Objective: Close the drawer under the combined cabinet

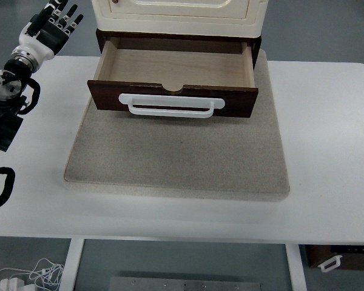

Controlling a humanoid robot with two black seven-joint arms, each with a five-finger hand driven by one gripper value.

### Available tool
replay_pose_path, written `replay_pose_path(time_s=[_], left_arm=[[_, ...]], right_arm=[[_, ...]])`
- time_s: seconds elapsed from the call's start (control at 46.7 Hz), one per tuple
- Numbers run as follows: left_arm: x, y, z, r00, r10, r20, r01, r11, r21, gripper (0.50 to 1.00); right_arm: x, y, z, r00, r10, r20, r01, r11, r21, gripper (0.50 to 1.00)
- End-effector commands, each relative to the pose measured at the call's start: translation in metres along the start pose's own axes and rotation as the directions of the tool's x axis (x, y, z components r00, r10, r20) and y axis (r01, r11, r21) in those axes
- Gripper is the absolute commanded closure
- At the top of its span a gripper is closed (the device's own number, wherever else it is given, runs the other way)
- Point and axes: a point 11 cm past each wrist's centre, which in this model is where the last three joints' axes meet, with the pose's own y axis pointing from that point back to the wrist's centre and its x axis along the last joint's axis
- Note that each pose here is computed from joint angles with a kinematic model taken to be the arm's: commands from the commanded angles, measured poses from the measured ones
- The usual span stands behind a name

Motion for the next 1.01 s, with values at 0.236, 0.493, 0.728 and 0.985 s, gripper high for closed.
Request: replay_pose_path(time_s=[0.236,0.493,0.728,0.985], left_arm=[[0.000,0.000,0.002,1.000,0.001,-0.002,-0.001,1.000,-0.004,0.500],[-0.001,0.000,0.012,1.000,0.000,-0.021,0.000,1.000,-0.029,0.500],[0.003,0.001,0.010,1.000,0.010,-0.021,-0.010,1.000,-0.027,0.500],[0.000,0.003,0.029,1.000,-0.008,-0.008,0.007,0.998,-0.058,0.500]], right_arm=[[0.000,0.000,0.000,1.000,-0.001,0.000,0.001,1.000,0.000,0.548],[0.000,0.000,0.000,1.000,0.001,0.001,-0.001,1.000,0.000,0.548],[0.000,0.000,0.000,1.000,-0.001,0.000,0.001,1.000,0.000,0.548],[0.000,0.000,0.000,1.000,-0.001,0.000,0.001,1.000,0.000,0.548]])
